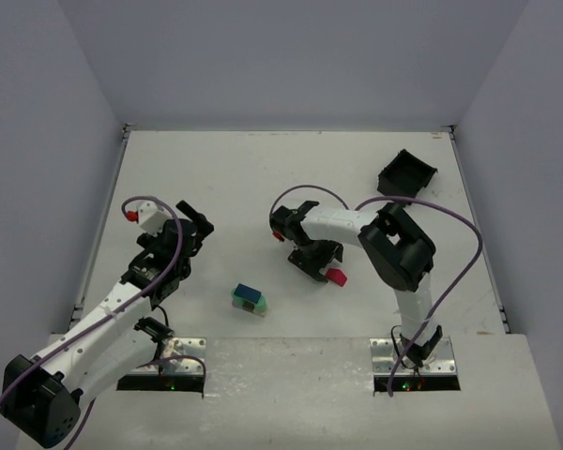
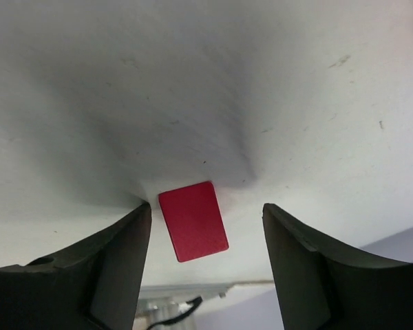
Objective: Build the wood block tower
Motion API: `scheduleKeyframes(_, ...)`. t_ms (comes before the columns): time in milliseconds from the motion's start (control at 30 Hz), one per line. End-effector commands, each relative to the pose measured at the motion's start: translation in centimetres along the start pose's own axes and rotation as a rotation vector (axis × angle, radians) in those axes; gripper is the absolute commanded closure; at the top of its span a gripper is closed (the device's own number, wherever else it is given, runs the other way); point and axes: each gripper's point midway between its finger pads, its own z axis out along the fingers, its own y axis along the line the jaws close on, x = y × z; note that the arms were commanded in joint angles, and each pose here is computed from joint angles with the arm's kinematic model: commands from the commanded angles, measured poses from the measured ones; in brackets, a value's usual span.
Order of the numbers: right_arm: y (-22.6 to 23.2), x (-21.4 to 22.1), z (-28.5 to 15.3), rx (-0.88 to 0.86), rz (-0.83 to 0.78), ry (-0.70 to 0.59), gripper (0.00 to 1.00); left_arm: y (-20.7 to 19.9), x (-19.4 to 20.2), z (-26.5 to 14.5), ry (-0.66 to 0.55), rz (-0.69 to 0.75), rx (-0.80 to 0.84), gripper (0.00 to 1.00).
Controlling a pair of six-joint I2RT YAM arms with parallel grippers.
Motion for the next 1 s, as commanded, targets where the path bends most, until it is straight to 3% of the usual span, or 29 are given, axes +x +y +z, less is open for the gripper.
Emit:
scheduleKeyframes(0,0.0,-6.8,-2.5,-0.07,0.168,-0.395,0.27,-0.8,-1.2,0.0,-0.03,-0.018,0.013,0.0)
scheduleKeyframes(100,-0.4,-6.2,-4.0,-0.091,0.208,-0.501,0.15,-0.9,-1.3,-0.1,-0.029,-0.018,0.02,0.0)
scheduleKeyframes(167,-0.8,-6.0,-6.7,-0.13,0.241,-0.636,0.02,-0.8,-1.3,-0.1,-0.03,-0.019,0.019,0.0)
scheduleKeyframes(300,-0.5,-4.1,-7.9,-0.224,0.278,-0.762,0.01,-0.9,-1.3,-0.1,-0.03,-0.021,0.021,0.0)
scheduleKeyframes(567,-1.1,-1.1,-5.9,-0.186,0.346,-0.735,0.01,-0.9,-1.2,0.0,-0.027,-0.014,0.016,0.0)
scheduleKeyframes(767,-2.2,-1.0,-5.9,-0.182,0.443,-0.747,0.01,-0.8,-1.2,0.0,-0.027,-0.013,0.013,0.0)
scheduleKeyframes(967,-4.0,-3.7,-7.0,-0.165,0.506,-0.797,0.01,-0.9,-1.2,0.1,-0.025,-0.013,0.013,0.0)
